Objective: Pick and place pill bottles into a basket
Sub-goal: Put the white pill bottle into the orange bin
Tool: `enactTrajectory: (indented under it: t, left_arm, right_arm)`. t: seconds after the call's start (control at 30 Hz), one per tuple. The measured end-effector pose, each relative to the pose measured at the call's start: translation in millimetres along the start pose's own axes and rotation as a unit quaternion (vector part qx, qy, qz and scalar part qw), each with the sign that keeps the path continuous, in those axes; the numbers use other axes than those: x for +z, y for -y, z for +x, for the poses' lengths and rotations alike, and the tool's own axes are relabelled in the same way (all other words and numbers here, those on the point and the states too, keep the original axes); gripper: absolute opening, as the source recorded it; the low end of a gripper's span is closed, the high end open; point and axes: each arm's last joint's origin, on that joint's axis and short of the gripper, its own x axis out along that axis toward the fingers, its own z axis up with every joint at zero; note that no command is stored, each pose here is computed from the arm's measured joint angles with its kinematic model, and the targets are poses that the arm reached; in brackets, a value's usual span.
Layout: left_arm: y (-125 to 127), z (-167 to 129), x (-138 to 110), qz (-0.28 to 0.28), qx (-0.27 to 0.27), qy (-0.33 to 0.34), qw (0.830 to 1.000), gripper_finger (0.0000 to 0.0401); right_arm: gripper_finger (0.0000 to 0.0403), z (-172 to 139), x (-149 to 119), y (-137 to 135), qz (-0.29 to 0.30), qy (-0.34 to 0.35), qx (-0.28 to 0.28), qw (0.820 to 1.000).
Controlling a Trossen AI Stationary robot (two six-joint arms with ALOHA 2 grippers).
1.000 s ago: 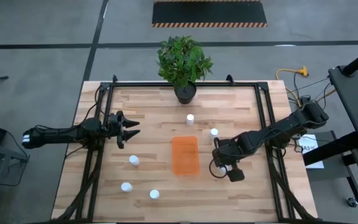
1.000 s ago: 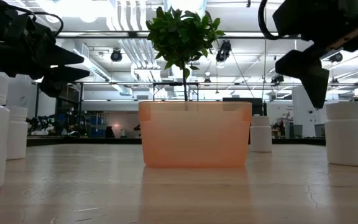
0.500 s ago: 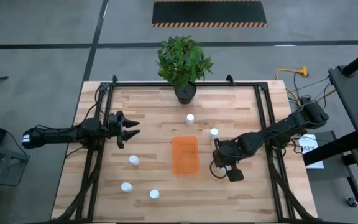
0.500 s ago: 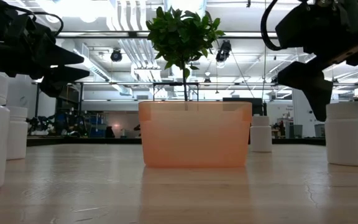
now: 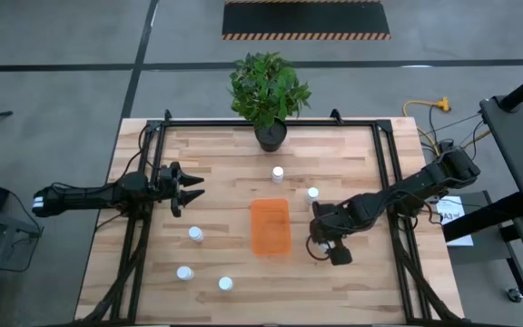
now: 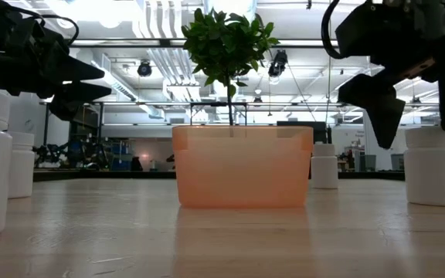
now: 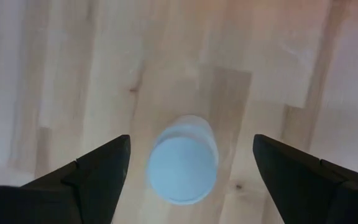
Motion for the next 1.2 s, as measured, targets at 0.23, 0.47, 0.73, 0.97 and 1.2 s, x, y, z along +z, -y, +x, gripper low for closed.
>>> enactTrajectory:
  t: [0.23,0.47,0.73,0.97,1.2]
  left_arm:
    - [0,0,0,0.000,0.000,0.000,1.000,0.0200]
    - [0,0,0,0.000,0.000,0.000,1.000,0.0200]
    - [0,0,0,0.000,0.000,0.000,1.000,0.0200]
    - [0,0,0,0.000,0.000,0.000,1.000,0.0200]
    - [0,0,0,0.000,0.000,0.000,1.000,0.0200]
  right_arm:
    - [0.0326,7,-7,2,0.014,0.013,0.007,1.000]
    - [0.0326,1,-12,-3,0.016,0.031,0.019,0.999]
    - [0.0326,-3,-13,-3,0.008,0.040,0.016,0.999]
    - [0.0326,0,-16,-1,0.011,0.034,0.014,0.999]
    - [0.0325,1,-17,-1,0.011,0.033,0.013,0.999]
